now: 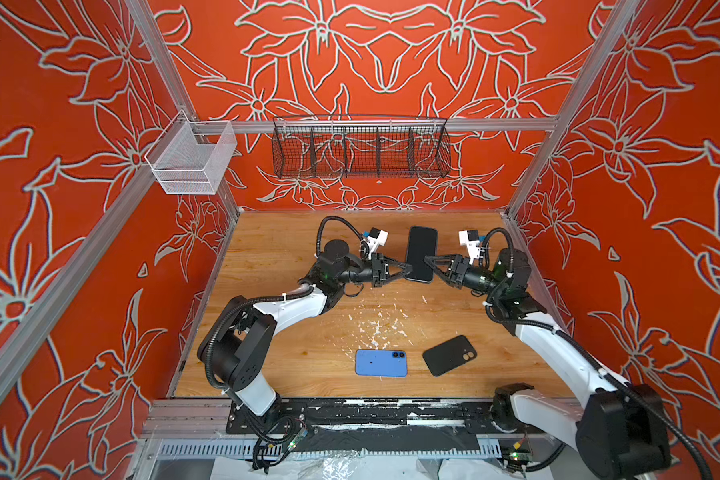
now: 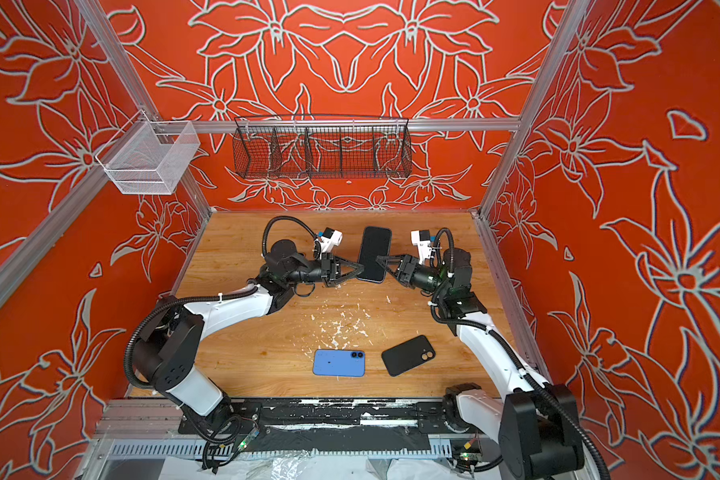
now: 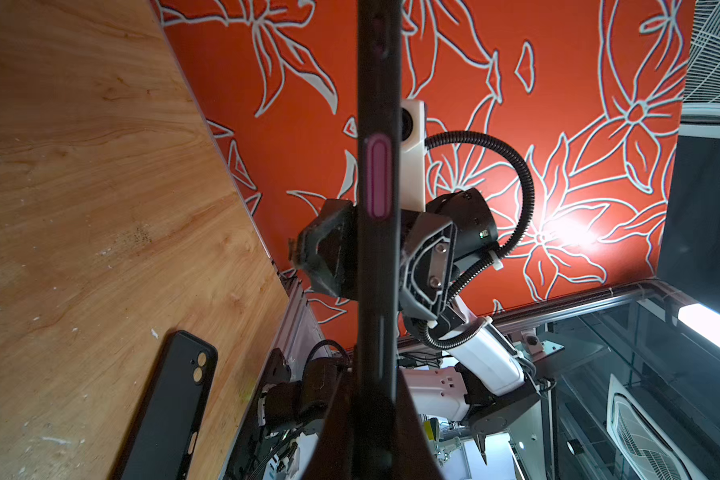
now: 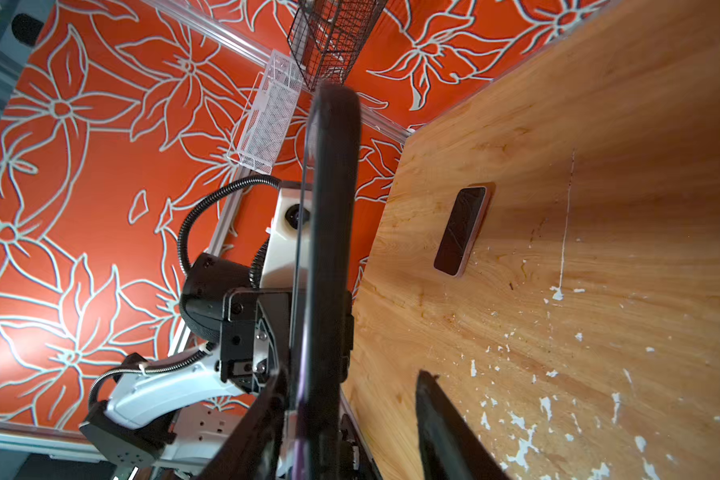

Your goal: Put the phone into the phone case

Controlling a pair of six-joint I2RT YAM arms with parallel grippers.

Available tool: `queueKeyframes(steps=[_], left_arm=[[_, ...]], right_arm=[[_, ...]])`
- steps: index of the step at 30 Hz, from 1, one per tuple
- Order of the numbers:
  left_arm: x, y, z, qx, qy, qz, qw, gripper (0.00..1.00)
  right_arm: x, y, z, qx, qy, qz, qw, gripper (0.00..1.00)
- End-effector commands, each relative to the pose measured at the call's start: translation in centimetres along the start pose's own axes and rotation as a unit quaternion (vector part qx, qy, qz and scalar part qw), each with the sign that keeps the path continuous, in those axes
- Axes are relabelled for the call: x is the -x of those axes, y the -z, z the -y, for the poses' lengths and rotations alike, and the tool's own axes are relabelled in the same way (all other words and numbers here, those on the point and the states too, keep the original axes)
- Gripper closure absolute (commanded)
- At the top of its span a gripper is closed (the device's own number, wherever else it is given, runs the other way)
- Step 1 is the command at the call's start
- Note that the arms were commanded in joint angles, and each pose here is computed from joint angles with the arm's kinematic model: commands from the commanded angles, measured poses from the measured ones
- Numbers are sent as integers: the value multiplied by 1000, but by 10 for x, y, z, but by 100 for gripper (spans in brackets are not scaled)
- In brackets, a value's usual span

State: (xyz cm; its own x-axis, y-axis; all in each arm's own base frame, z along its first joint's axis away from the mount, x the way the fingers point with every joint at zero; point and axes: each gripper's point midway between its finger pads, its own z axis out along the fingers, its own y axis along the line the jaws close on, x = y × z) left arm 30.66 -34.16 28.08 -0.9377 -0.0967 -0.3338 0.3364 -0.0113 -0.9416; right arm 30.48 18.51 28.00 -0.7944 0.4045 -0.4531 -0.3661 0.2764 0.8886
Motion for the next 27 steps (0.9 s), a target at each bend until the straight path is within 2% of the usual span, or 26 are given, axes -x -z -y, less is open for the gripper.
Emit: queueKeyframes(steps=[1,9,10,12,17,18,22,27], left_arm=[[5,0,32,-43,-52,-2,998,100],[8,-1,27,-31,-60,6,998,100],[9,-1,27,-29,-63,6,998,100],[10,-1,27,-24,-68,7,997,100],[13,-1,31,-28,-75,10,997,100],[13,-1,31,-29,-75,11,997,100],[14,-1,30,-28,-75,13,997,100],[15,-2,27,-28,-70,15,997,100]], right_arm=[[-1,0,-20,43,18,-8,999,64],[-7,2,-6,4,3,-13,1000,99],[-7,3,-2,-6,1,-14,1000,100],[-10,4,0,-18,-1,-19,1000,96],[-17,7,-6,-13,1,-37,999,67],[-19,8,-8,-9,2,-39,999,65],[-26,11,-13,5,-1,-48,999,65],[-29,12,-23,37,-5,-50,998,78]])
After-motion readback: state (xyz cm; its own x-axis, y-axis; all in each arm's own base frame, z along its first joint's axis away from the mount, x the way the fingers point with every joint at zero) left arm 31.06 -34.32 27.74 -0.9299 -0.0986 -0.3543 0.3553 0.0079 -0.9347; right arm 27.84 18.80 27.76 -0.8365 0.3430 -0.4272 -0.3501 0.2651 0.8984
